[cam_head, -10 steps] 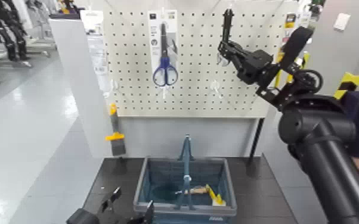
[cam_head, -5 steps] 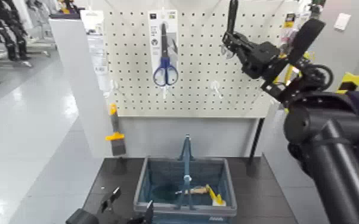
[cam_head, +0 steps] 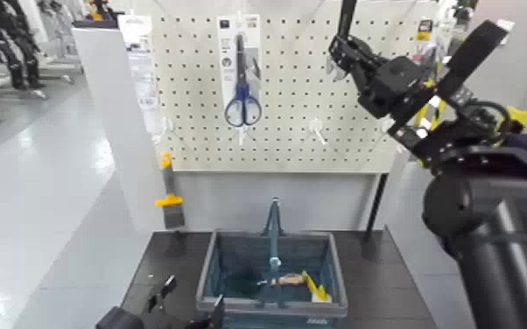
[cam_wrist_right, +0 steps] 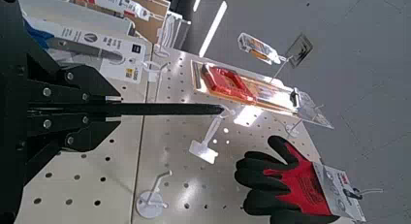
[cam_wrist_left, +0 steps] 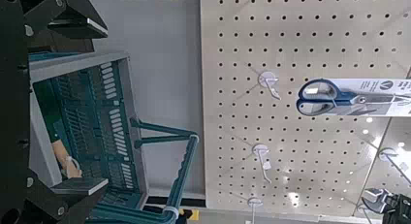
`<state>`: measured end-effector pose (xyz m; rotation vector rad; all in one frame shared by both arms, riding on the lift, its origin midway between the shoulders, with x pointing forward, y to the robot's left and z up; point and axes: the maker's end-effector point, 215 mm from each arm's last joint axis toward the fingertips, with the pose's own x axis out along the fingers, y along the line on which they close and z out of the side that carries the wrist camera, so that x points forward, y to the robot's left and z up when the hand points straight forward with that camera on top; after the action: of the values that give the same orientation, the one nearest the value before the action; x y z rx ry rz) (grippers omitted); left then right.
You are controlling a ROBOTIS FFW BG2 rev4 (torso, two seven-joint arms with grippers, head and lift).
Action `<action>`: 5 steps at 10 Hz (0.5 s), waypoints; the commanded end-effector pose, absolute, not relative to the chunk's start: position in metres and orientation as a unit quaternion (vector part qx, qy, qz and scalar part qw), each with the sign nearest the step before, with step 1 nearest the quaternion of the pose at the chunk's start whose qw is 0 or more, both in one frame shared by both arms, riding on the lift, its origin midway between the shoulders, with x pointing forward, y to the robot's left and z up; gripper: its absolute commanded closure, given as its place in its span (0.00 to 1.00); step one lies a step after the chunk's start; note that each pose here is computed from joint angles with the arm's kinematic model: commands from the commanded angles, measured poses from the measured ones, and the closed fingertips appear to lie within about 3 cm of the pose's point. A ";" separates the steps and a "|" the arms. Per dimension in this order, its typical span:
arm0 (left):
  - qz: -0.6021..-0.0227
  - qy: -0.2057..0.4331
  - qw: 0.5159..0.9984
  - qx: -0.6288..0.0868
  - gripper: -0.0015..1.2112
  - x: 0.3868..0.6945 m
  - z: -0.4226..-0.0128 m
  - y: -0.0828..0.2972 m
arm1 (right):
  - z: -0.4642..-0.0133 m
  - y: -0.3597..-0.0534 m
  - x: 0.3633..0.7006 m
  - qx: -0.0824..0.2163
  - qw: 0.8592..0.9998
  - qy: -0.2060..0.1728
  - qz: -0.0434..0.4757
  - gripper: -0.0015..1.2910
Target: Put the black wrench into the crate.
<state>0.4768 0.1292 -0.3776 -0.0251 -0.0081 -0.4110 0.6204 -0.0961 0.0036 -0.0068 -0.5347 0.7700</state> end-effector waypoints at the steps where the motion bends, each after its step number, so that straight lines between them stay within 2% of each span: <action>1: -0.204 -0.003 0.979 -0.012 0.18 0.477 -0.378 0.129 | -0.030 -0.085 0.613 0.027 0.899 -0.227 0.373 0.85; 5: -0.205 -0.002 0.979 -0.012 0.18 0.476 -0.379 0.129 | -0.099 -0.073 0.605 0.067 0.911 -0.154 0.377 0.85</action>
<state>0.4764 0.1293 -0.3790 -0.0244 -0.0038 -0.4120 0.6067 -0.0755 -0.0877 0.1253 -0.3401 0.7749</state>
